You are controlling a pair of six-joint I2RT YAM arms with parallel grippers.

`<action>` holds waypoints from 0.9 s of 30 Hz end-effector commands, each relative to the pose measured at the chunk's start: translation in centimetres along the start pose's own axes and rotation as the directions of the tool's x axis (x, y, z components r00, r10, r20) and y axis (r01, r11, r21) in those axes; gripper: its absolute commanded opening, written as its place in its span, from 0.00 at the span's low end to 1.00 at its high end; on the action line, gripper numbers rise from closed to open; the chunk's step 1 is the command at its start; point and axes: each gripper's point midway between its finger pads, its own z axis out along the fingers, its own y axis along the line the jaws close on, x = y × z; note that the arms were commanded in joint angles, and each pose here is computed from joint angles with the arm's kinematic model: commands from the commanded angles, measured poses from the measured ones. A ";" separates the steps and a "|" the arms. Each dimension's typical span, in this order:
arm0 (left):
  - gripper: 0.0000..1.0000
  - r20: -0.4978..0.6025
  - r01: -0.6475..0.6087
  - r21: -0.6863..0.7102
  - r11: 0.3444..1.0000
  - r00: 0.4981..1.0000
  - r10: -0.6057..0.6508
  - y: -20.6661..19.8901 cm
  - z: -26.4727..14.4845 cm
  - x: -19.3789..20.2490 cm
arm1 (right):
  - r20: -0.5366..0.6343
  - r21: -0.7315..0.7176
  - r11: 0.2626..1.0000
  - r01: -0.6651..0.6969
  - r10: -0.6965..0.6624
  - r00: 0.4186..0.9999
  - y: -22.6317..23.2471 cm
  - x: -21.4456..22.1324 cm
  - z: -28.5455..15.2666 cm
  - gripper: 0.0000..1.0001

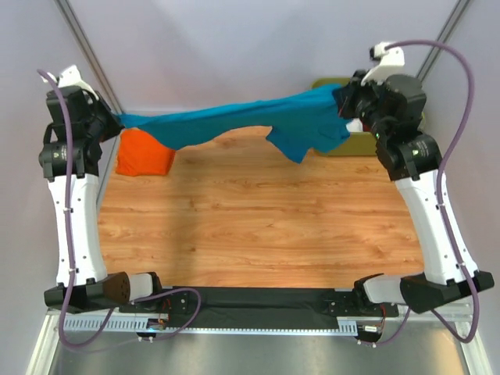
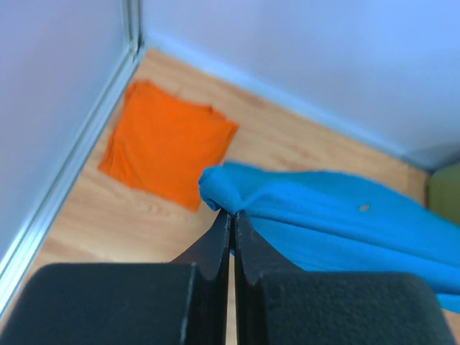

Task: Fold and stack the t-shirts
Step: Flatten the tshirt out

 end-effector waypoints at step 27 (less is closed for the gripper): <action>0.00 -0.443 0.139 -0.379 0.915 0.841 -0.311 11.3 -3.0 32.2 | -0.875 0.276 0.912 -0.303 0.369 0.315 -1.0 40.0 -12.8 0.65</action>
